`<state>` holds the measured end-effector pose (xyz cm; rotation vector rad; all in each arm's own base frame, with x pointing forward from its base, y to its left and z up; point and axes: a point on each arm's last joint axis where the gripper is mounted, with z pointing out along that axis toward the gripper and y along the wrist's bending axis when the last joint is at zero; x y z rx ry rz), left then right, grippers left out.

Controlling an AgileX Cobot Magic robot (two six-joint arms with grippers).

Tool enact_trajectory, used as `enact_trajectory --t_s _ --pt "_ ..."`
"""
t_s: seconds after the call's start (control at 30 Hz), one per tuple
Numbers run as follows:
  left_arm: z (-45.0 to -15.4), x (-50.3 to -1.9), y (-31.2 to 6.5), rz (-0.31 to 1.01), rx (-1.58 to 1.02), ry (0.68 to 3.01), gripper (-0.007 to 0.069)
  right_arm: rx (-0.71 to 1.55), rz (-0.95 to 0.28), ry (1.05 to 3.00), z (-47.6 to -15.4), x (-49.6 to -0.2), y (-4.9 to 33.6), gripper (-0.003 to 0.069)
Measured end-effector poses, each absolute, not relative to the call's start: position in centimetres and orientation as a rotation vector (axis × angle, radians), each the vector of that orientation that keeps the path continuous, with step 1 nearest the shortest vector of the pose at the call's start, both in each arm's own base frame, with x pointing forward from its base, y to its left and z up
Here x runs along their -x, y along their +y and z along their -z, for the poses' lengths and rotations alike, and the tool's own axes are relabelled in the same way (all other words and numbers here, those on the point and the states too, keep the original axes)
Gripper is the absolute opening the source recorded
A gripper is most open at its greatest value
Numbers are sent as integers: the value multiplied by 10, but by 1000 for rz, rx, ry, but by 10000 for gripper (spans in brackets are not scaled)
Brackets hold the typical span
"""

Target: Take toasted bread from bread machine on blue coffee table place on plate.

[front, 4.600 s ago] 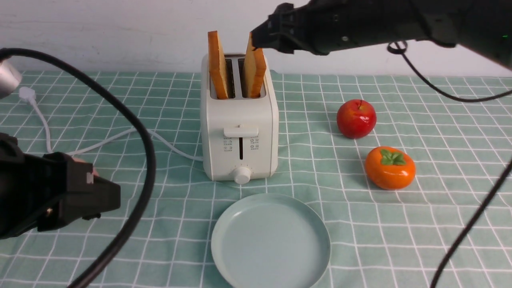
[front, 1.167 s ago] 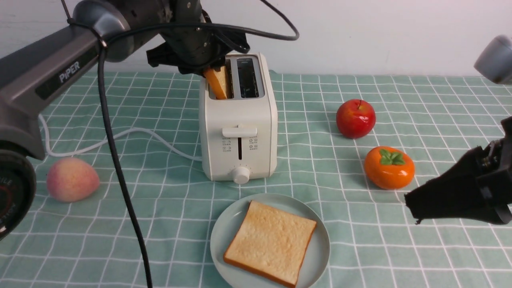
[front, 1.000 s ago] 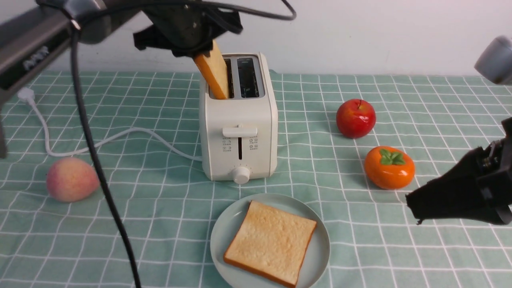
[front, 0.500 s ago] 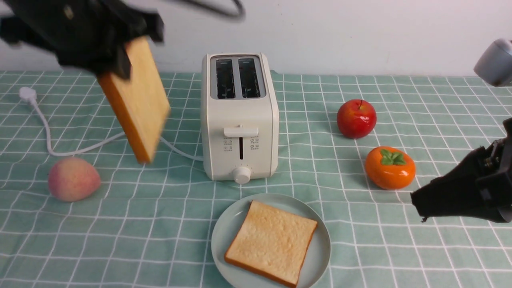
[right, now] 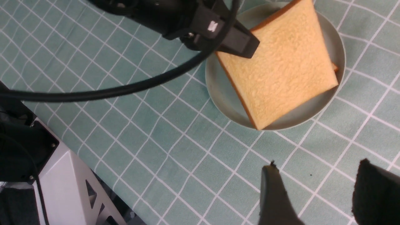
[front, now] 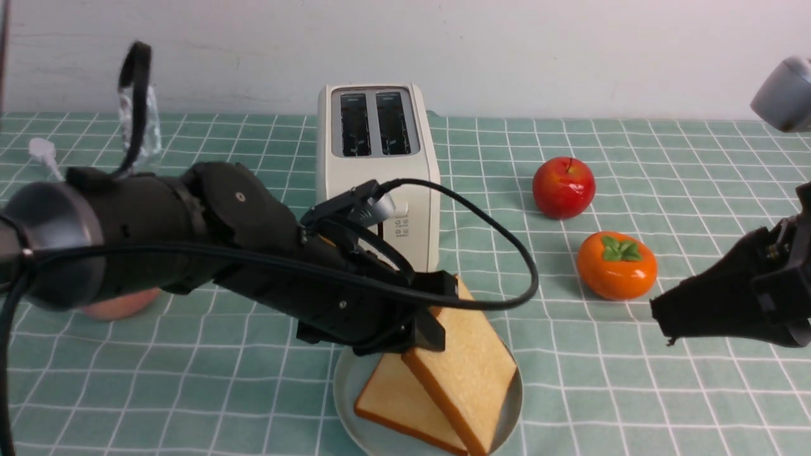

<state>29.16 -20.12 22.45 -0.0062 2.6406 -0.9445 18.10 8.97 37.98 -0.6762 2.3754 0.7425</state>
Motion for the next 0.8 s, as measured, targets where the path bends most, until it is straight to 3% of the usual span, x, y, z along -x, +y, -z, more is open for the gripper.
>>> enact_trajectory --t_s 0.07,0.1,0.13,0.17,0.3,0.33,0.4,0.5,0.67,0.7,0.8 --pt "-220 -294 -199 917 26 2652 186 674 -748 2385 -379 -180 90 349" --pt "-221 -296 -196 882 26 2656 267 674 -749 2386 -379 -180 90 349" --pt "-222 -296 -195 868 15 2655 267 673 -749 2386 -379 -180 90 349" --pt "-227 -298 -192 819 0 2652 362 672 -751 2386 -379 -180 90 349" --pt "-252 -299 -175 608 -154 2643 571 651 -739 2365 -381 -183 90 349" --pt "-256 -298 -173 598 -160 2646 580 648 -735 2361 -381 -183 90 349" --pt "-276 -293 -159 441 -235 2679 646 643 -699 2356 -380 -185 88 347" --pt "-299 -282 -145 321 -184 2730 652 592 -618 2412 -377 -187 82 318" --pt "-321 -256 -135 373 -138 2744 549 426 -521 2457 -374 -192 74 198" --pt "-329 -243 -132 427 -159 2725 487 384 -504 2438 -376 -195 72 132" --pt "-338 -219 -126 517 -210 2687 325 348 -502 2403 -379 -197 72 25"
